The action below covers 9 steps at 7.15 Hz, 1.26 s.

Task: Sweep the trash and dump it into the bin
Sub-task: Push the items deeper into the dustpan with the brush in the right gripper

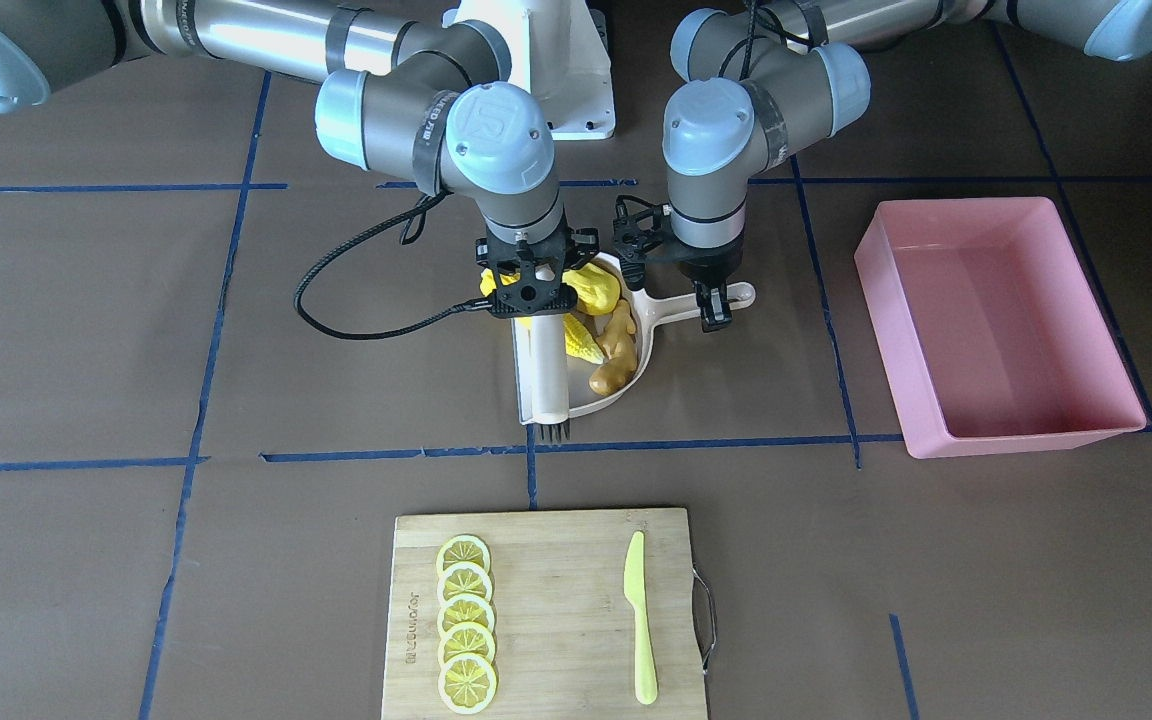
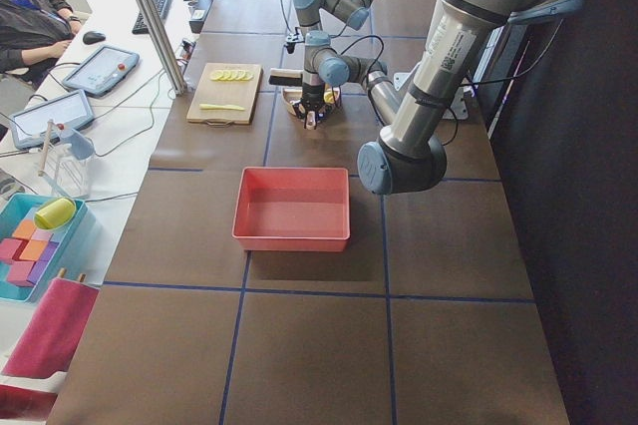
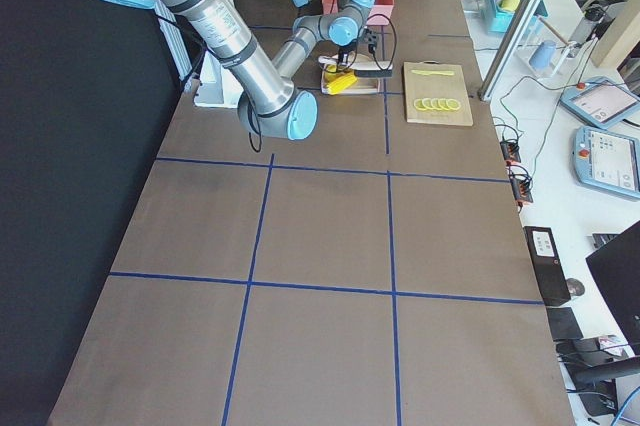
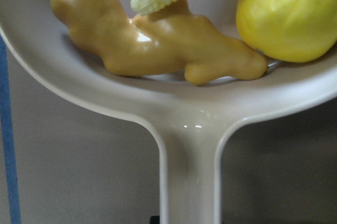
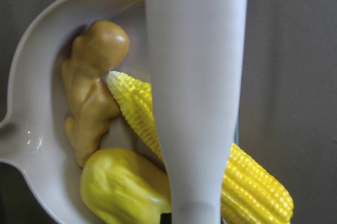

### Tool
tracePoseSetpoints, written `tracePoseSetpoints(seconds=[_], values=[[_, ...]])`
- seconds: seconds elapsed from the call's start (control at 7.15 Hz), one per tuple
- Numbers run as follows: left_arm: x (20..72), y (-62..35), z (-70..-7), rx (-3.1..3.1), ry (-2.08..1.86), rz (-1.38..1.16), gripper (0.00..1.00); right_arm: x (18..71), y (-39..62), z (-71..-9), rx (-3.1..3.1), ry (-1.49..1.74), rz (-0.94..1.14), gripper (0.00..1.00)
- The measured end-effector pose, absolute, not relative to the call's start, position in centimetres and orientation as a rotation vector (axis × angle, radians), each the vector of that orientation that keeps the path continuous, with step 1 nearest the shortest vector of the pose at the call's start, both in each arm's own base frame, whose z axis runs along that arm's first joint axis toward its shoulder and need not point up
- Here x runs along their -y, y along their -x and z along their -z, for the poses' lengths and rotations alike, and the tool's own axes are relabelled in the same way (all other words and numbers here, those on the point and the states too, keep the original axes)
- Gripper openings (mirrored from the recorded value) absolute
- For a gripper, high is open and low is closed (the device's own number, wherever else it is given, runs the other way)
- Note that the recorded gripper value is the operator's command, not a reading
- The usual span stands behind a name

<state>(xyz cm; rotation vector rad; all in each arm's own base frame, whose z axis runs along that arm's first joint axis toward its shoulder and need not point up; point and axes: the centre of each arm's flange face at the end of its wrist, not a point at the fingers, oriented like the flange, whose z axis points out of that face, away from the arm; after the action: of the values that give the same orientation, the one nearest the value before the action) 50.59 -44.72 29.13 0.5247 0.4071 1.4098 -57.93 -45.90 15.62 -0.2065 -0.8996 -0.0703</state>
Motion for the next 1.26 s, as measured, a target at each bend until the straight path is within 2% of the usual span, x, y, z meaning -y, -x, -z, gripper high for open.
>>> tracePoseSetpoints(seconds=[0.56,1.26], values=[[44.8,-50.8,-29.5,-0.406,-0.521,-1.411,0.00,41.8,49.9,-17.2,0.828,0.271,0.040,0.00],[44.8,-50.8,-29.4,-0.409,-0.524,-1.411,0.00,33.2,52.7,-21.9,0.636,0.240,0.112,0.00]])
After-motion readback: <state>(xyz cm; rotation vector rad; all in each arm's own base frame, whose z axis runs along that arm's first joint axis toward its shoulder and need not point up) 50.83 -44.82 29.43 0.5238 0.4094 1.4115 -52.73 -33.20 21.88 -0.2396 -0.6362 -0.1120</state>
